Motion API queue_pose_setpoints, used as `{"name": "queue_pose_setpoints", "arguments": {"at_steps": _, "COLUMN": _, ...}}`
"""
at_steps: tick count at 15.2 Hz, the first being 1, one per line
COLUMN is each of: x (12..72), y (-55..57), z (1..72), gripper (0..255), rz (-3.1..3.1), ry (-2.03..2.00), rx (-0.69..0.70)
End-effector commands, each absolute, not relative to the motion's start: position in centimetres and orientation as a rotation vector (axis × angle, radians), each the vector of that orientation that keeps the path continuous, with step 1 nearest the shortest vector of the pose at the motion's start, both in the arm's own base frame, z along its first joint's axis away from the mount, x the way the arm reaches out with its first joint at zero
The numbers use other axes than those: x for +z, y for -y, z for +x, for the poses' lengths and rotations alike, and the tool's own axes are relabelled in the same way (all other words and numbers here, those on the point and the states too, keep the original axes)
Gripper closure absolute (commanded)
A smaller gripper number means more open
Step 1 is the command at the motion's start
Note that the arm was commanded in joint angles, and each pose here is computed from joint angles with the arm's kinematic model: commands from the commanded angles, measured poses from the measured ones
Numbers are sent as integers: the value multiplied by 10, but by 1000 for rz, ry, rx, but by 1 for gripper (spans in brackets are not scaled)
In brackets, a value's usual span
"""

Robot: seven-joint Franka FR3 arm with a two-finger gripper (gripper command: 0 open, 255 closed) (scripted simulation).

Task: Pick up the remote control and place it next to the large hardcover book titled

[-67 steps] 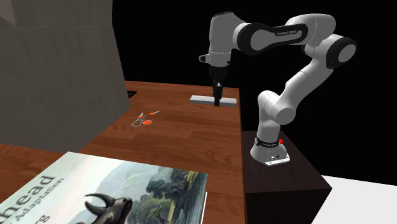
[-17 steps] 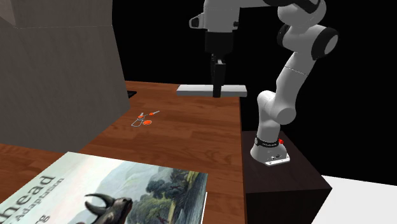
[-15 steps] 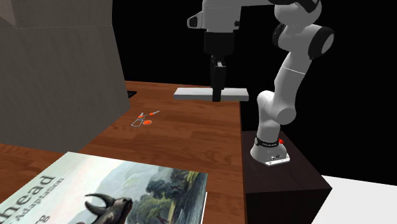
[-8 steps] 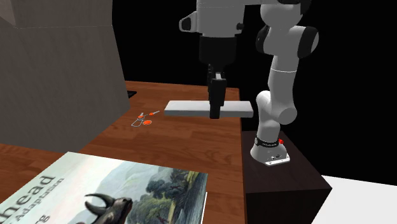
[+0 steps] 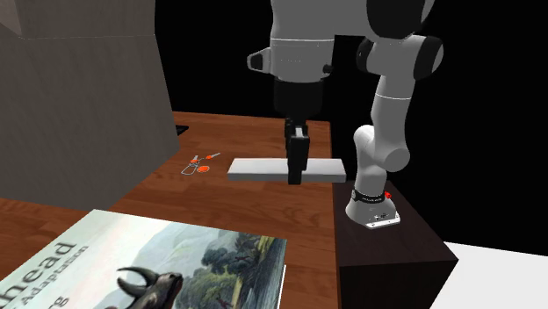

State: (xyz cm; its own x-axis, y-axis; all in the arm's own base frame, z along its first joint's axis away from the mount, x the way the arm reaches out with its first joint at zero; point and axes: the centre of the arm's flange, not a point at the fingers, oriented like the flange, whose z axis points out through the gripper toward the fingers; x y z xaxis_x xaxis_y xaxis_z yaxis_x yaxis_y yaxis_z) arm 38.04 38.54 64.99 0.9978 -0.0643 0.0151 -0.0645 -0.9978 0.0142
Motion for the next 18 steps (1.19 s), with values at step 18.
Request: {"name": "queue_pose_setpoints", "arguments": {"at_steps": 18, "x": 573, "y": -386, "z": 380, "gripper": 255, "rz": 3126, "ry": 101, "rx": 24}}
